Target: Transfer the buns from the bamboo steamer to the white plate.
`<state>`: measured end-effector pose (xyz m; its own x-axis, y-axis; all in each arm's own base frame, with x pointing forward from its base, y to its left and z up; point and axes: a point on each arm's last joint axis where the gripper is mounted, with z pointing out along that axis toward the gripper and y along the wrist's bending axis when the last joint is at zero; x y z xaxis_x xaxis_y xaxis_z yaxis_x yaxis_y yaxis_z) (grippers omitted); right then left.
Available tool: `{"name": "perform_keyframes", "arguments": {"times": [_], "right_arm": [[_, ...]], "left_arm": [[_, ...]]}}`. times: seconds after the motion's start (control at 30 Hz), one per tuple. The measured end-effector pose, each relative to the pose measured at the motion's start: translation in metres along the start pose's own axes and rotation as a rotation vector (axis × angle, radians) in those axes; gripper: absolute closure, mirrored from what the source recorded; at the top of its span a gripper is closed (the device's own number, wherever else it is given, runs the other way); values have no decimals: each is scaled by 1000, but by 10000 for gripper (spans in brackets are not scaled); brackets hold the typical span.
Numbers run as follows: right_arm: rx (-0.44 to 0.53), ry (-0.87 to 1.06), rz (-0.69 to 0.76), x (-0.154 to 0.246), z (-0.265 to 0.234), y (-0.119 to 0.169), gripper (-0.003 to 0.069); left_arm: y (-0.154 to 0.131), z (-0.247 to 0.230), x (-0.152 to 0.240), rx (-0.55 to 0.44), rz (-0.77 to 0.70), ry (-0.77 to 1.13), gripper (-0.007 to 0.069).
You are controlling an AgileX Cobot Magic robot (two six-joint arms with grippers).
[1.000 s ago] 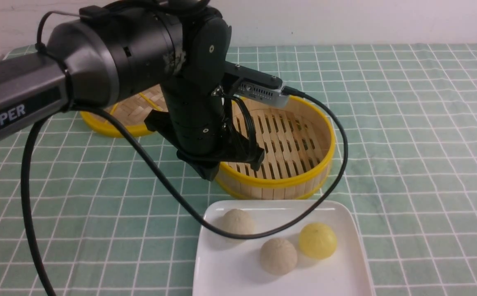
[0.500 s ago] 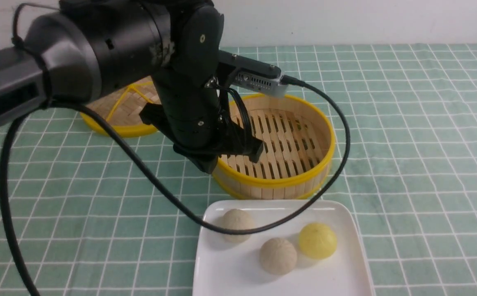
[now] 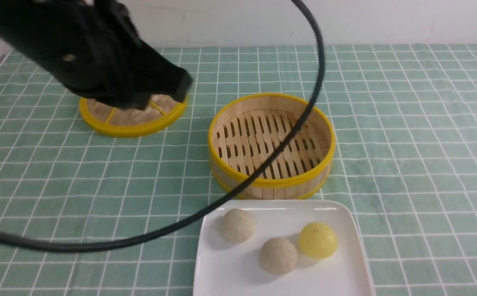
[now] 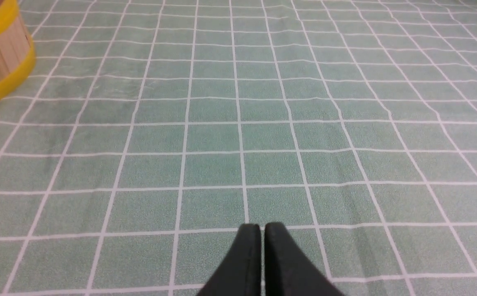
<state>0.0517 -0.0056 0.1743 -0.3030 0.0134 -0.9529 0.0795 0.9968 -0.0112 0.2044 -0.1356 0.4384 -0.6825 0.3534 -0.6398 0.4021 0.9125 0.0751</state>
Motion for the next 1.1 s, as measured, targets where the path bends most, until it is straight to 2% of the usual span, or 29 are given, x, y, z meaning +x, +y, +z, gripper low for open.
{"name": "perform_keyframes", "arguments": {"times": [0.13, 0.23, 0.3, 0.33, 0.4, 0.5, 0.57, 0.73, 1.1], "right_arm": [[0, 0, 0, 0, 0, 0, 613], [0, 0, 0, 0, 0, 0, 608], [0, 0, 0, 0, 0, 0, 606], [0, 0, 0, 0, 0, 0, 605], [0, 0, 0, 0, 0, 0, 602], [0, 0, 0, 0, 0, 0, 598], [0, 0, 0, 0, 0, 0, 594], [0, 0, 0, 0, 0, 0, 589], [0, 0, 0, 0, 0, 0, 587]], "left_arm": [[15, -40, 21, -17, -29, -97, 603], [21, -50, 49, -15, -57, -99, 603], [25, -49, 78, -11, -91, -70, 603], [26, -52, 79, -9, -98, -79, 603], [26, -43, 115, 14, -138, -23, 603], [24, -29, 152, 74, -204, -66, 603], [22, -18, 167, 129, -243, -201, 603], [18, 2, 190, 212, -272, -399, 599], [17, 19, 205, 202, -258, -391, 583]]}}
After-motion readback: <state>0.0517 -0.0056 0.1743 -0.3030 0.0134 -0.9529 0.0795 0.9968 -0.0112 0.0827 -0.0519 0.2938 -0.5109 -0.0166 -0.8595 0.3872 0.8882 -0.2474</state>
